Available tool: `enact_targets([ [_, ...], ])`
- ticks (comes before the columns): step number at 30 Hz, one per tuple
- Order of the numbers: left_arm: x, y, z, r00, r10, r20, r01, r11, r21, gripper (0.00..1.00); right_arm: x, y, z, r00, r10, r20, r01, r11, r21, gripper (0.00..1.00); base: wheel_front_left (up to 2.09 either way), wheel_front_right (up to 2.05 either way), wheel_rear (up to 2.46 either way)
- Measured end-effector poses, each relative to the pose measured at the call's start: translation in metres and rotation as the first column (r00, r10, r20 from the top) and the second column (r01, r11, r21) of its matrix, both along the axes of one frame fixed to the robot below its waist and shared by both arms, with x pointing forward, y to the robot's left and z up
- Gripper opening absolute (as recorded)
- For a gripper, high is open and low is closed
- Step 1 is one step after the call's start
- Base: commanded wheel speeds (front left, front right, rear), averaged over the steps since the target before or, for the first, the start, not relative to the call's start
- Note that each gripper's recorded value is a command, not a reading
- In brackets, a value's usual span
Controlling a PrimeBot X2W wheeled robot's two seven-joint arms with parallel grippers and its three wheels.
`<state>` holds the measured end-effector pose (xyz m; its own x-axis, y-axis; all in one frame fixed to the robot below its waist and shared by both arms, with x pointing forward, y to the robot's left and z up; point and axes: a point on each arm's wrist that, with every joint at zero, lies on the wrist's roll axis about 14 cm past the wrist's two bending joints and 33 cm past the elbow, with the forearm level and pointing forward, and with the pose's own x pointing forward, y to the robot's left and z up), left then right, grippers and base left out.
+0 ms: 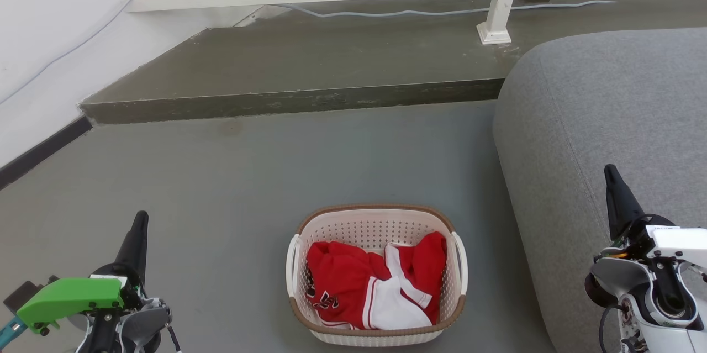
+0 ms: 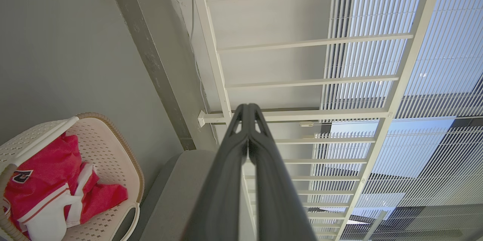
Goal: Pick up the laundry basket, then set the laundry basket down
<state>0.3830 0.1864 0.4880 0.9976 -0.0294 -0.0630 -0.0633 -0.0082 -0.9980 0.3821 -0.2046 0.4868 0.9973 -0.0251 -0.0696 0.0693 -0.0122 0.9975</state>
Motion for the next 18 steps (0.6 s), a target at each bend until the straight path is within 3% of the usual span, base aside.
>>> enact_targets([
  [18,0.0000,0.0001,0.0000,1.000,0.000,0.000,0.000,1.000,0.000,0.00,0.0000,0.0000,0.0000,1.000,0.000,0.000,0.000,1.000,0.000,0.00,0.00,0.00,0.00],
])
